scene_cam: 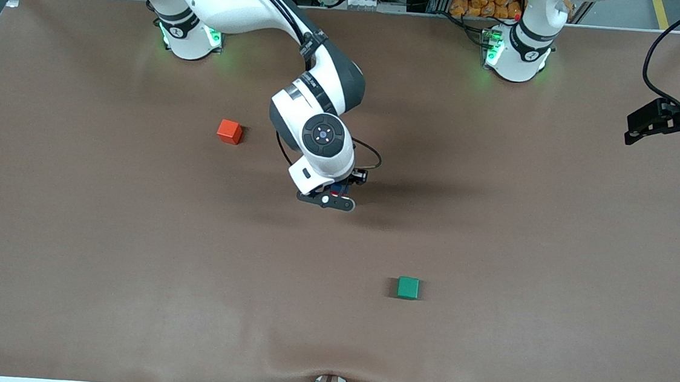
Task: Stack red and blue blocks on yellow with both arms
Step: 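Lower the blue cube onto the red cube with the right gripper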
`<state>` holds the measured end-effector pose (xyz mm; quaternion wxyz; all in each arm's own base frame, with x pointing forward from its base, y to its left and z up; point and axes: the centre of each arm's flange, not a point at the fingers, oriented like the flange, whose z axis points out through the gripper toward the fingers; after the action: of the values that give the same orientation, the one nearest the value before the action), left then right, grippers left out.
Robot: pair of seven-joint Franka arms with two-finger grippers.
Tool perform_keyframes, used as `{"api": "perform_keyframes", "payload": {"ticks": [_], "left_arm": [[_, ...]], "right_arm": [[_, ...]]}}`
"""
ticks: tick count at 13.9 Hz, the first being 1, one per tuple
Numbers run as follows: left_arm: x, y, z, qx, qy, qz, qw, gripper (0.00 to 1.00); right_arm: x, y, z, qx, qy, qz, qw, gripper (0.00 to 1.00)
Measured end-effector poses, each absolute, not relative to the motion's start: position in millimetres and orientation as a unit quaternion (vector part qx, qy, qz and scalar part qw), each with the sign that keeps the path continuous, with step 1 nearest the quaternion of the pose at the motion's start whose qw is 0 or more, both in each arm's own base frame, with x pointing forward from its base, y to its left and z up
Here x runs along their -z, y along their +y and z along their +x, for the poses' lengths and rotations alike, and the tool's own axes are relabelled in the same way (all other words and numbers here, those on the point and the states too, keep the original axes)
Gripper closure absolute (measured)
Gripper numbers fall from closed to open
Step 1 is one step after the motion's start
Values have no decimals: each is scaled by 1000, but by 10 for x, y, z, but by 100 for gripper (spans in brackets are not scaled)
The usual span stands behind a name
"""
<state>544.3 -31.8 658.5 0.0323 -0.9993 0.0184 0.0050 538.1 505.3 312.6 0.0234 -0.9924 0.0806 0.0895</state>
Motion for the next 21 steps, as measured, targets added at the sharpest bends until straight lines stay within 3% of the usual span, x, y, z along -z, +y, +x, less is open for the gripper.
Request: {"api": "perform_keyframes", "payload": {"ticks": [21], "left_arm": [[-6512,-331,5443,-12,-26,-999,28,0]], "right_arm": [[-3049,5023,5400,-84,79,-993,11,44]]}}
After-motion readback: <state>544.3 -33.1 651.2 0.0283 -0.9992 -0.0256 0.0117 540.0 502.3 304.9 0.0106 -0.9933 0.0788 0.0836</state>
